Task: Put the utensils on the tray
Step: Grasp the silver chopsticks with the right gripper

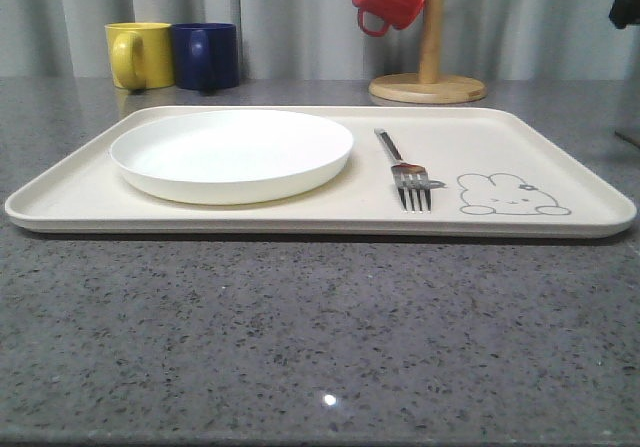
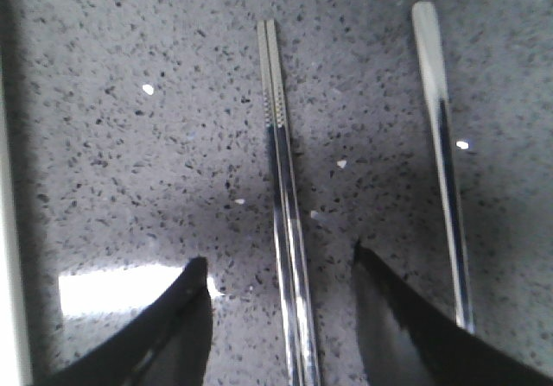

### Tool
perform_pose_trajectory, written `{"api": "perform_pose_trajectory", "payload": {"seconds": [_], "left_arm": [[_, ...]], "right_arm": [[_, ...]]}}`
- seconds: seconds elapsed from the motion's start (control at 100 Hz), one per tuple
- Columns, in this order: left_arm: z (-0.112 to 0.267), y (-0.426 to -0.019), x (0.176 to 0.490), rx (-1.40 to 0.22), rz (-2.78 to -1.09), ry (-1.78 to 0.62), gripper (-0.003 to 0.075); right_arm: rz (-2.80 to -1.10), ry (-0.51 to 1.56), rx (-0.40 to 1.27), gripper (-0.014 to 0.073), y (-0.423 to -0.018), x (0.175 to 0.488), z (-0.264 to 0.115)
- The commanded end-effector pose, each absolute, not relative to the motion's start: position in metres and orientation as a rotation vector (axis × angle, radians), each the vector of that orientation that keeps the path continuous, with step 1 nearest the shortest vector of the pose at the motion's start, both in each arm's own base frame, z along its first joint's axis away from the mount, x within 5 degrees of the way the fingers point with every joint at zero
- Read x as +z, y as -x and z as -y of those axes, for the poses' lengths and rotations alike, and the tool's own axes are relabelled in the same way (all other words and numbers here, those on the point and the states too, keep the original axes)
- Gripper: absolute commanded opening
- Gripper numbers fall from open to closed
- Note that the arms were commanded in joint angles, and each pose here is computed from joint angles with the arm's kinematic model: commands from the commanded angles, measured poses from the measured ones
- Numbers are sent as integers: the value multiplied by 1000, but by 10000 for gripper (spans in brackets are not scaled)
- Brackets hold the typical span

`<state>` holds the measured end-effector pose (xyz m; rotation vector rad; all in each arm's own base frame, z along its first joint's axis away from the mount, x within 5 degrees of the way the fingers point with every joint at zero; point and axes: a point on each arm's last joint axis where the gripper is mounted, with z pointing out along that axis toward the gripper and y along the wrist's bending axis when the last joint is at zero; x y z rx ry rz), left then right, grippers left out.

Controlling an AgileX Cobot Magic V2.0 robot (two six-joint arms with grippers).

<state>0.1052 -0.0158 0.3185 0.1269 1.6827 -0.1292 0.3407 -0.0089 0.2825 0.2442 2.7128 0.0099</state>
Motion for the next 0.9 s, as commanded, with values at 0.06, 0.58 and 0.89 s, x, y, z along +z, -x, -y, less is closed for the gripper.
{"api": "perform_pose_trajectory", "payload": {"seconds": [0.06,0.58,0.89], "left_arm": [[13,-106,334,-115,-1590,-87,-17],[13,-106,334,-115,-1590,-87,-17],[13,-106,334,-115,-1590,-87,-17]], "right_arm": [[-2648,-222,6,384,-348,290,11],[-2718,-229,7,321,-359,266,11],[-2708,-264,22,15,-358,269,11]]}}
